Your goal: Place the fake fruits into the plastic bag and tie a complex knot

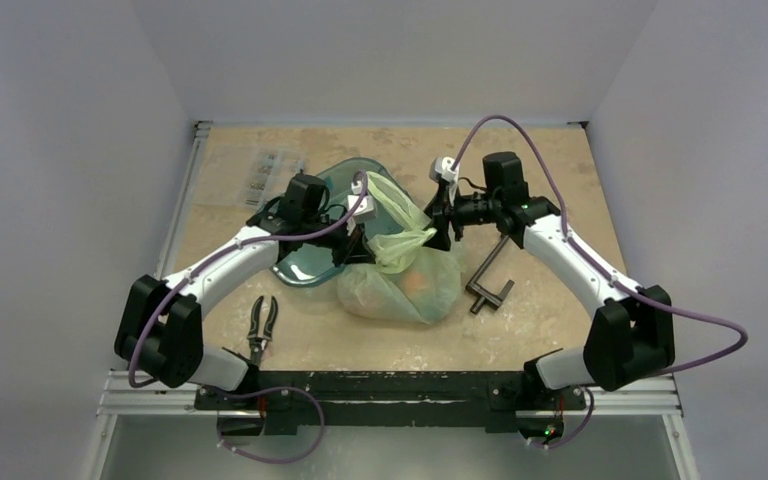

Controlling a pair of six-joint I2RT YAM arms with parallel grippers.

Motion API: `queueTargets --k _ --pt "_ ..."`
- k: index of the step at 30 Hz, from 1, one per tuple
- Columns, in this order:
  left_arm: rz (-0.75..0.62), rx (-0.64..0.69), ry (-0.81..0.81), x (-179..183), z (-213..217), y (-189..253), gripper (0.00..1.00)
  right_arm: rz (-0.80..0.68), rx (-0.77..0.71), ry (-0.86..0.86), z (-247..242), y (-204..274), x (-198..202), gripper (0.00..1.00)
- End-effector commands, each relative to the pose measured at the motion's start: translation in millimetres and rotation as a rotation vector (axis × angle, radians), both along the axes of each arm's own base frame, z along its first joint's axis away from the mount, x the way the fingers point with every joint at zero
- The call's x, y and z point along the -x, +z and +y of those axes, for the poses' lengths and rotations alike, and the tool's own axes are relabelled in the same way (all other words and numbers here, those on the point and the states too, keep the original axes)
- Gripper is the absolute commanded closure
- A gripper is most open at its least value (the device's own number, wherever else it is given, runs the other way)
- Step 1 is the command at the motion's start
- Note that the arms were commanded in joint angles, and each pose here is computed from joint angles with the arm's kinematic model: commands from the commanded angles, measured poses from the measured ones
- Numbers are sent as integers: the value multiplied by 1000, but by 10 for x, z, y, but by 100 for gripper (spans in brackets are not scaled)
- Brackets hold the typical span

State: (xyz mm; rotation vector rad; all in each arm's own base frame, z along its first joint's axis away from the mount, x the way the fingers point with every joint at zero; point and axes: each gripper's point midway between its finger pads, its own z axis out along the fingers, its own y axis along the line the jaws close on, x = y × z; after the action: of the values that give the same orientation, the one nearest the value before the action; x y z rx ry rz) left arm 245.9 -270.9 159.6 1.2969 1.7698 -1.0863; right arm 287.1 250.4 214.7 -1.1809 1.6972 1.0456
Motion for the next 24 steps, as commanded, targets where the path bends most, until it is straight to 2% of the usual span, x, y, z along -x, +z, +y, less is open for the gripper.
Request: queueTargets --k 1,8,17,20,22,24 --pt "1 31 -28 -80 -23 130 100 -63 -12 101 -18 64 242 39" --pt "24 19 -6 -169 23 28 100 -71 -28 131 -21 97 336 25" --pt "14 -17 55 -387 -36 20 100 14 -111 69 107 194 200 21" --pt "-4 -41 61 -421 -47 1 100 23 -116 58 124 196 160 26" --pt "-6 -49 66 -435 -46 -11 100 23 -113 40 126 173 114 36" --pt "-23 -49 50 -416 -54 -1 100 17 -100 4 119 141 34 52"
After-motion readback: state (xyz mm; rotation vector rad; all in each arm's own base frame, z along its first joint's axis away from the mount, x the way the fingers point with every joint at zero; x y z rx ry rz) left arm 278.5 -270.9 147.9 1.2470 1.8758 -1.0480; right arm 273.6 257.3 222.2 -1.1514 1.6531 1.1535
